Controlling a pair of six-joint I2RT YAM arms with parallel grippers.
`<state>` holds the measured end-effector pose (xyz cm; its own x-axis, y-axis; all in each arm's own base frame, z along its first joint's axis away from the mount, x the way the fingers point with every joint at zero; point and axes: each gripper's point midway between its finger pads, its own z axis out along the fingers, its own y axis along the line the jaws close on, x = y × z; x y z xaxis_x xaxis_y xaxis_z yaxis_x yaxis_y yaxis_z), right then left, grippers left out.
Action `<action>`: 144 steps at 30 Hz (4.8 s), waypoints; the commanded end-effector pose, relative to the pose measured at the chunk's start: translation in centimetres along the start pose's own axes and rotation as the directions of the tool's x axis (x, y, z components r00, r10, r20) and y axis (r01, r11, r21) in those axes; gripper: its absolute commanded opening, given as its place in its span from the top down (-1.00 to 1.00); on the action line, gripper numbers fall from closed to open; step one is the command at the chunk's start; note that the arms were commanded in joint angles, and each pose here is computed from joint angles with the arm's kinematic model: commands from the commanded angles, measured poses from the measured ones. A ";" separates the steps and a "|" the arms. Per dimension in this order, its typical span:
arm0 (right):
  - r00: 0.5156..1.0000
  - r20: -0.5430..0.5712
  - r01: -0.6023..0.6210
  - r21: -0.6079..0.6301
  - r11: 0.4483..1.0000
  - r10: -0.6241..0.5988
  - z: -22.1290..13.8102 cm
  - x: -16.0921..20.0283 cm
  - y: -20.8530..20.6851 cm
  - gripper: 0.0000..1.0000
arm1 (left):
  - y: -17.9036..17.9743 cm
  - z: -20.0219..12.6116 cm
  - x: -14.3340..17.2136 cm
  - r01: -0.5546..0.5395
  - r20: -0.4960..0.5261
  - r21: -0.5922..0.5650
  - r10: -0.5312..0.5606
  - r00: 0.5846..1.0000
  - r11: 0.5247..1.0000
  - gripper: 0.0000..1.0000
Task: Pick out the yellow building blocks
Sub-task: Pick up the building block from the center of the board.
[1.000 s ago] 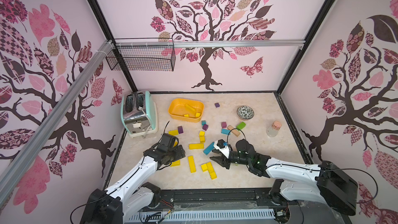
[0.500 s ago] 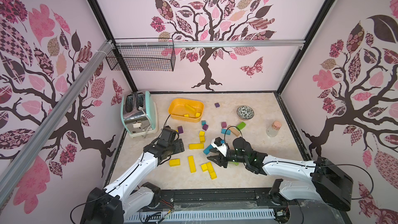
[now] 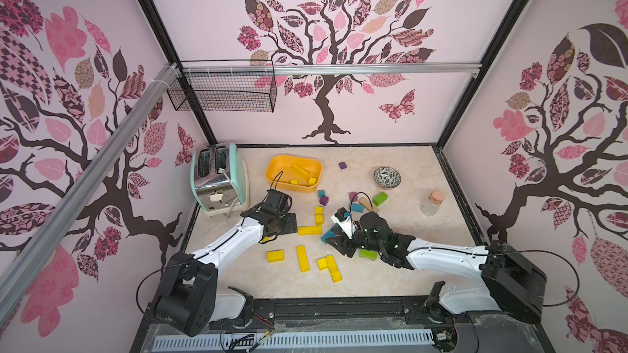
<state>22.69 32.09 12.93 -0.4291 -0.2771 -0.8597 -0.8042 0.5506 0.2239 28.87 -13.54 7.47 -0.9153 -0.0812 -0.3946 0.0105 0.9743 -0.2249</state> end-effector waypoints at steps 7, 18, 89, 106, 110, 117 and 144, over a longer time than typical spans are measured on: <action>0.993 0.035 -0.117 0.159 0.980 0.113 -0.9 -1.0 -3.7 -0.07 | -7.7 1.6 -3.6 -0.224 0.029 0.048 0.223 0.974 0.973 -0.40; 0.994 0.052 -0.109 0.178 0.978 0.101 -2.0 -0.7 -3.9 -0.08 | -10.7 6.1 -3.6 -0.200 -0.050 0.102 0.206 0.977 0.974 -0.19; 0.998 0.059 -0.038 0.213 0.976 0.026 -2.1 0.0 -3.9 -0.15 | -9.2 6.8 -2.8 -0.232 -0.071 0.042 0.234 0.970 0.972 0.46; 0.998 0.058 -0.025 0.226 0.974 0.012 -2.2 0.3 -4.1 -0.15 | -9.5 4.5 -3.2 -0.215 -0.029 0.065 0.217 0.976 0.974 0.72; 0.998 0.055 -0.022 0.228 0.973 0.010 -2.1 0.4 -4.2 -0.16 | -9.4 3.6 -3.1 -0.214 -0.023 0.070 0.216 0.976 0.974 0.74; 0.999 0.049 -0.024 0.215 0.976 0.014 -1.8 0.5 -4.0 -0.15 | -8.7 1.7 -3.6 -0.199 0.012 0.072 0.199 0.980 0.977 0.79; 1.000 0.023 -0.019 0.187 0.982 0.015 -0.3 -0.5 -3.6 -0.14 | -4.5 -1.7 -11.4 -0.096 0.158 0.089 0.081 0.984 0.991 0.84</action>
<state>25.15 28.79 10.82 -0.4540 -0.2654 -0.8506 -0.6887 0.7102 0.1460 37.38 -16.94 13.89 -0.8460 -0.0158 -0.5329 0.1321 0.9622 -0.2382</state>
